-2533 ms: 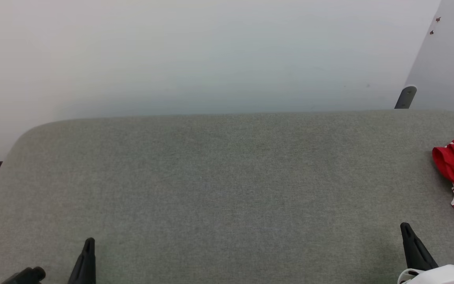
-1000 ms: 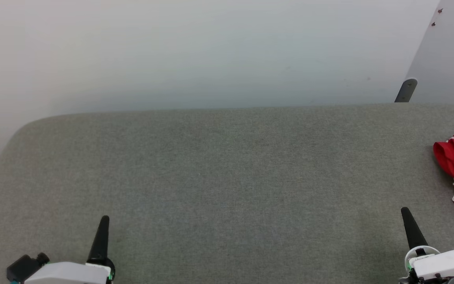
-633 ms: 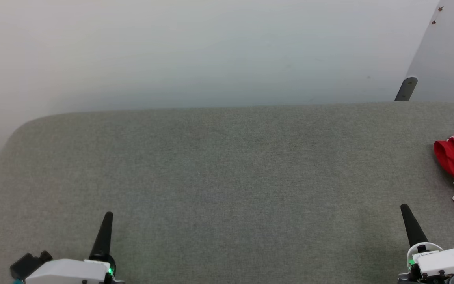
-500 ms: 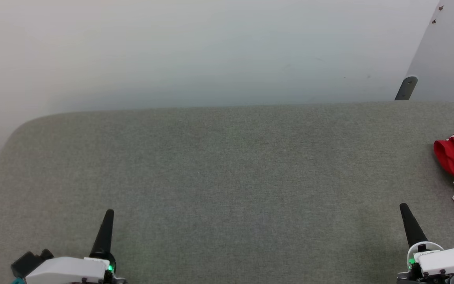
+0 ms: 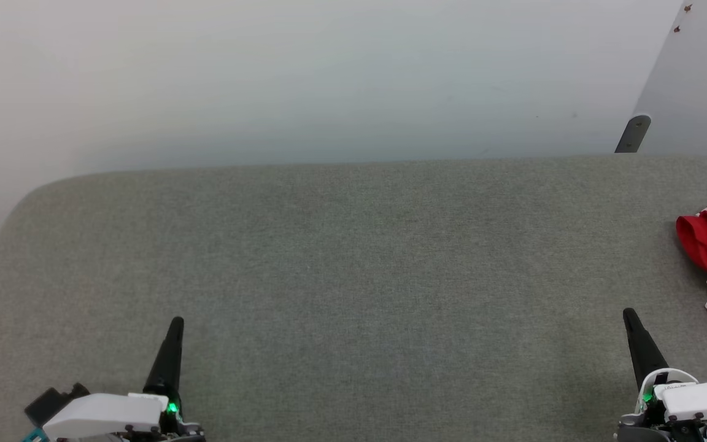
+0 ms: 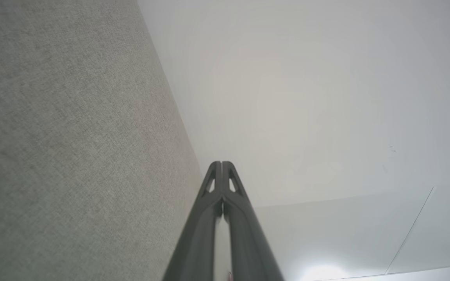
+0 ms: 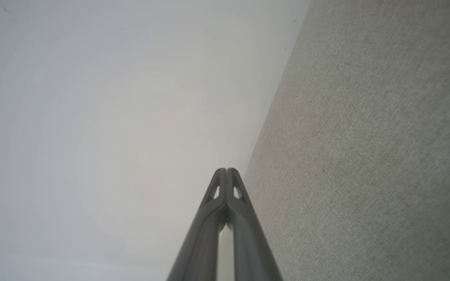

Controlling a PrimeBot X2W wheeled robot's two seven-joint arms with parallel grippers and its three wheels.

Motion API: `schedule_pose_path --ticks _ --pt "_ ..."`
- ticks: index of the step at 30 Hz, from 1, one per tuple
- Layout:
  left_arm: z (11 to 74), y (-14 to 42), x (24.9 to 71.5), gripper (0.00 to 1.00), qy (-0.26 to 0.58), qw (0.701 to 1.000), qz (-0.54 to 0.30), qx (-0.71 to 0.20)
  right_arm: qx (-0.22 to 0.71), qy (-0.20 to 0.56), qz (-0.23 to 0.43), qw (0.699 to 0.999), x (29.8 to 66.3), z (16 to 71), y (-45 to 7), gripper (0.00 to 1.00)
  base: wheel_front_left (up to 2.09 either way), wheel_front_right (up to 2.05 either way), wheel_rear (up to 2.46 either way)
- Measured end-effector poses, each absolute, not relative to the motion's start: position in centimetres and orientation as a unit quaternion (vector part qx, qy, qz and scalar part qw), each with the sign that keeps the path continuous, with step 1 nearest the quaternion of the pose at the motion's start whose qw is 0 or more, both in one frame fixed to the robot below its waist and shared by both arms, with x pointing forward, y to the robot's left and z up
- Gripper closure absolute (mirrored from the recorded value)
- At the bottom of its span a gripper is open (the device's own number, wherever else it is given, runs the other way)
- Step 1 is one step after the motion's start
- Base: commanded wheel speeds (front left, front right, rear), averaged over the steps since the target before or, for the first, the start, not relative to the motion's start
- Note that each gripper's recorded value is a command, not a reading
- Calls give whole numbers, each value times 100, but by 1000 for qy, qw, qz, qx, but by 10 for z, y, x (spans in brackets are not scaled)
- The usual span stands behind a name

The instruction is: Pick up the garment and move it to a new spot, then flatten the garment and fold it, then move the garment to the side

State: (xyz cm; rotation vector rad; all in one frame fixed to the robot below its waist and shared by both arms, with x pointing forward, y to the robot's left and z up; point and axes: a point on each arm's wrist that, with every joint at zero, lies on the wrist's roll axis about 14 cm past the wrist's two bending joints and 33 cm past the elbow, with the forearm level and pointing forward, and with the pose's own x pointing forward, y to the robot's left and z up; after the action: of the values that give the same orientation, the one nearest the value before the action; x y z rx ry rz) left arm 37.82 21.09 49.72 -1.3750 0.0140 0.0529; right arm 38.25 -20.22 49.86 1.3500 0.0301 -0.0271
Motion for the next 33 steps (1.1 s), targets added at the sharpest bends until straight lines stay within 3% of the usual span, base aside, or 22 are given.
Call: schedule_pose_path --ticks 26,33 --pt "504 200 387 100 5 713 5 -701 701 6 -6 713 386 502 -201 100 0 0 0" --pt "504 199 388 100 5 706 4 -709 708 2 -2 707 389 506 -201 100 0 0 0"
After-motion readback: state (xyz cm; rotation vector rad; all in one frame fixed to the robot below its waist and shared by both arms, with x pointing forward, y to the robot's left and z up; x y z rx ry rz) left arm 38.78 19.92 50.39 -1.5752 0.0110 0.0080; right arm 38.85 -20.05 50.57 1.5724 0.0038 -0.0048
